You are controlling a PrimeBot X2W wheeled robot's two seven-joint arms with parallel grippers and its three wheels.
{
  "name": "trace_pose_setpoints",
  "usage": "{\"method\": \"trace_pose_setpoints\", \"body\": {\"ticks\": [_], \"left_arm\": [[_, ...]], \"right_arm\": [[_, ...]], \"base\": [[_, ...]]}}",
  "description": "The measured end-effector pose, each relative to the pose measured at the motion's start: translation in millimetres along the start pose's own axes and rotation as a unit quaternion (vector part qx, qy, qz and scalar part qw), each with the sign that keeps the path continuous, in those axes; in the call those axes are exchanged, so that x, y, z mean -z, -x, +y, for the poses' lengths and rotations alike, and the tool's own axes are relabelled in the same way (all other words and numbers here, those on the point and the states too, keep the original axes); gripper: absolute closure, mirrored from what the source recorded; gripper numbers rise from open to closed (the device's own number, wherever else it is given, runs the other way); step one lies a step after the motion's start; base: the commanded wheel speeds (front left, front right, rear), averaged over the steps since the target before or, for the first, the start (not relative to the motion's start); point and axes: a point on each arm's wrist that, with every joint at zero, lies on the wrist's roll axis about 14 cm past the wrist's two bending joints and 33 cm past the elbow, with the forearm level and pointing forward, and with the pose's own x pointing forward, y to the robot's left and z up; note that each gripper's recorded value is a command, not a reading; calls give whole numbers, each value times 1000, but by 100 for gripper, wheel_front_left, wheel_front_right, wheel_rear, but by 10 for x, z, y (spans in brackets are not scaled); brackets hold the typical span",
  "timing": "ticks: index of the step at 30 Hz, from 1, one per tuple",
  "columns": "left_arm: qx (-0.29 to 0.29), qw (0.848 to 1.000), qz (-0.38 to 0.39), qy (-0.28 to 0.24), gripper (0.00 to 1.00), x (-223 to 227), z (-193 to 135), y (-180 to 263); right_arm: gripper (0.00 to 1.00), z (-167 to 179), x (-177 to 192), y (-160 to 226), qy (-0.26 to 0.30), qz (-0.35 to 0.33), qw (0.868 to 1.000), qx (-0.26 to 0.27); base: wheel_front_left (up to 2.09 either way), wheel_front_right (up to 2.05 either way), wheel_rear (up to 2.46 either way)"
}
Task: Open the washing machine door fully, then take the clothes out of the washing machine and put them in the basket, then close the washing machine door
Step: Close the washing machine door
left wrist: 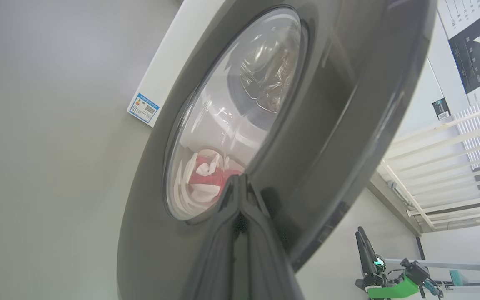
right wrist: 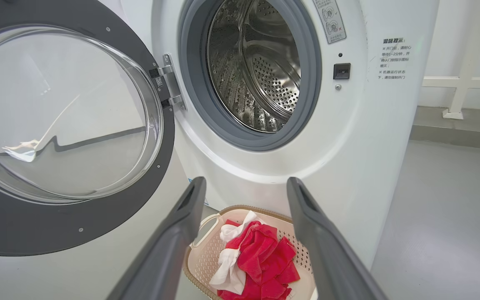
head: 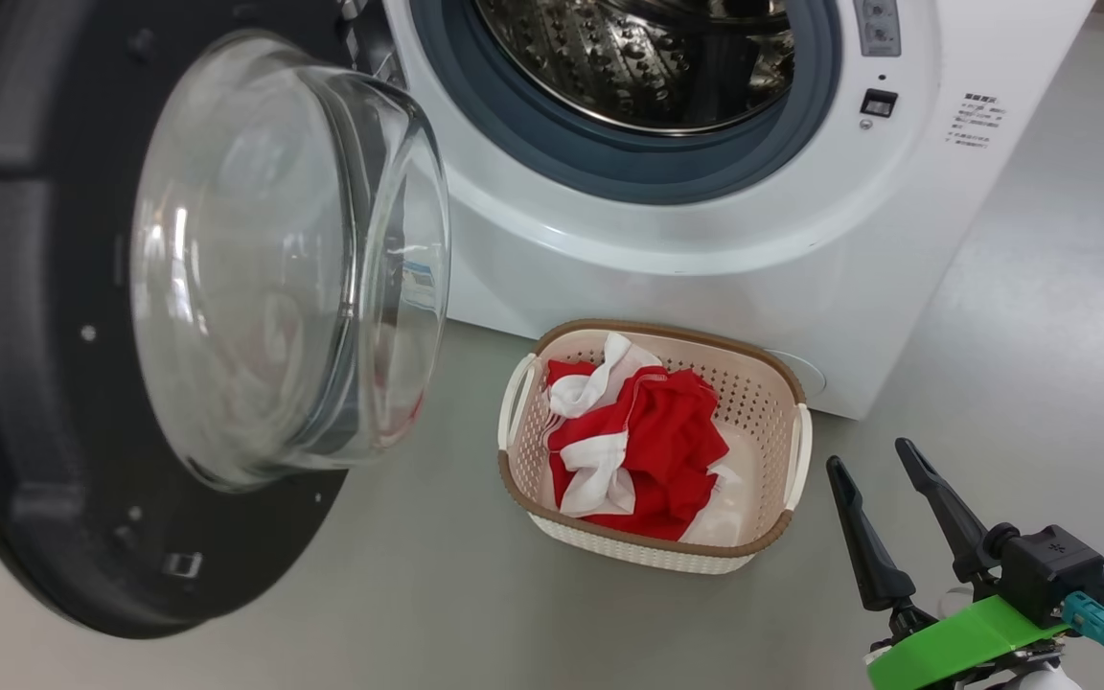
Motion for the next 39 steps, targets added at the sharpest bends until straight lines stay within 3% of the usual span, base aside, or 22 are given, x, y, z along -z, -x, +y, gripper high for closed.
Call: {"method": "trace_pose_setpoints", "body": {"ticks": [9, 20, 32, 39], "left_arm": [[64, 995, 51, -53, 100, 272, -457, -206], [147, 976, 121, -103, 100, 815, -1043, -596], [211, 963, 111, -128, 100, 1045, -1625, -1161], [226, 959, 108, -132, 100, 1130, -1777, -1364]], "right_arm": [[0, -75, -85, 86, 3, -11, 1000, 16], [0, -207, -92, 262, -1, -13, 999, 47], [0, -441, -93, 375, -9, -18, 996, 90], [0, -549, -95, 438, -11, -19, 994, 109]], "base": [[0, 0, 0], [0, 0, 0], [0, 0, 0], [0, 0, 0]]}}
